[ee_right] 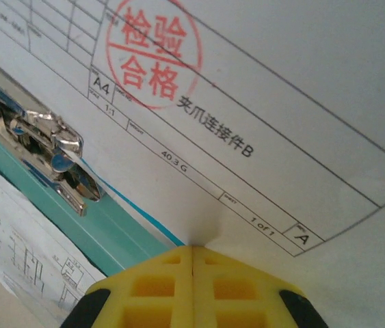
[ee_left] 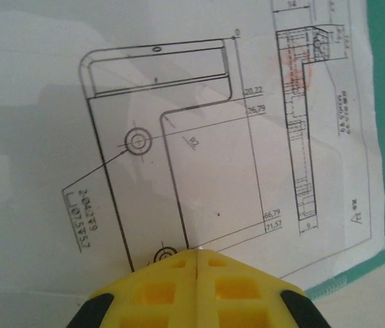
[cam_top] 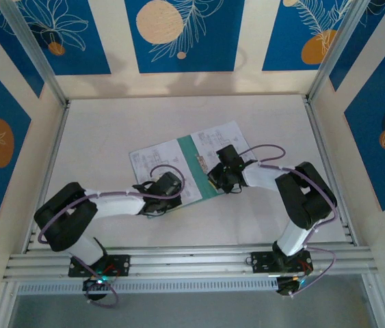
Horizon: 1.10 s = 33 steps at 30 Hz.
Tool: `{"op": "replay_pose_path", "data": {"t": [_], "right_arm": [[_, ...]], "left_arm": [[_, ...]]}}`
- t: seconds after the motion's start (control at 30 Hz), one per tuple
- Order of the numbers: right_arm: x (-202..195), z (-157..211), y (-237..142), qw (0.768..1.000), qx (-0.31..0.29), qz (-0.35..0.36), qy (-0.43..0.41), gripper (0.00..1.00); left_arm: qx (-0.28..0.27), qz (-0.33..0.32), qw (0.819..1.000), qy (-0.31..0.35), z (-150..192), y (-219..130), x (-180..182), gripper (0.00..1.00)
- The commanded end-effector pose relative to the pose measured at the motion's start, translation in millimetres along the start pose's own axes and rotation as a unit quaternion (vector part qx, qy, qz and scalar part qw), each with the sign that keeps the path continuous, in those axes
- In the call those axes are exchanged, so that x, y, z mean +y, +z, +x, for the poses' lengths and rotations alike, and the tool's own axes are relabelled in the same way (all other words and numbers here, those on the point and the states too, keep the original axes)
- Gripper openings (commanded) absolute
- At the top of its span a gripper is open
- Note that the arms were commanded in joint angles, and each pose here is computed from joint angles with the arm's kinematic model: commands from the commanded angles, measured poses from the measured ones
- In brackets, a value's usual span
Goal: Put the files into the folder
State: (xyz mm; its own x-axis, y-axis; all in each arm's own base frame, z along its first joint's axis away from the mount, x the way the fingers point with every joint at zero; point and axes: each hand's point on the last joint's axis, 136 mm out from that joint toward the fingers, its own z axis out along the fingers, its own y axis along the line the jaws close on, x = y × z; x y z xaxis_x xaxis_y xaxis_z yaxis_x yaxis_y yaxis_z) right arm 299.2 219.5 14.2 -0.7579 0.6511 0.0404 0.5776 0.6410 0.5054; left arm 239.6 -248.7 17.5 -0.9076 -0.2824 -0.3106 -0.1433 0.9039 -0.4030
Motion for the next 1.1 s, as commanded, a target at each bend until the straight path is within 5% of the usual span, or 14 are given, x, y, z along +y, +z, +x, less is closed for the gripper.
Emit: {"op": "replay_pose_path", "data": {"t": [0.0,0.63,0.83,1.07], "right_arm": [[-76,31,4,0.992,0.021,0.115,0.044,0.04],[-68,24,-24,0.994,-0.014,0.106,0.018,0.05],[-35,25,-50,0.994,-0.045,0.075,-0.061,0.08],[-25,43,-63,0.990,-0.046,0.068,-0.113,0.13]], "left_arm": [[0.049,-0.134,0.989,0.029,18,2,74,0.00],[0.052,-0.067,0.996,-0.005,22,-8,50,0.00],[0.032,-0.027,0.999,-0.010,13,-34,28,0.00],[0.000,-0.012,1.000,-0.005,1,-70,29,0.21]]}}
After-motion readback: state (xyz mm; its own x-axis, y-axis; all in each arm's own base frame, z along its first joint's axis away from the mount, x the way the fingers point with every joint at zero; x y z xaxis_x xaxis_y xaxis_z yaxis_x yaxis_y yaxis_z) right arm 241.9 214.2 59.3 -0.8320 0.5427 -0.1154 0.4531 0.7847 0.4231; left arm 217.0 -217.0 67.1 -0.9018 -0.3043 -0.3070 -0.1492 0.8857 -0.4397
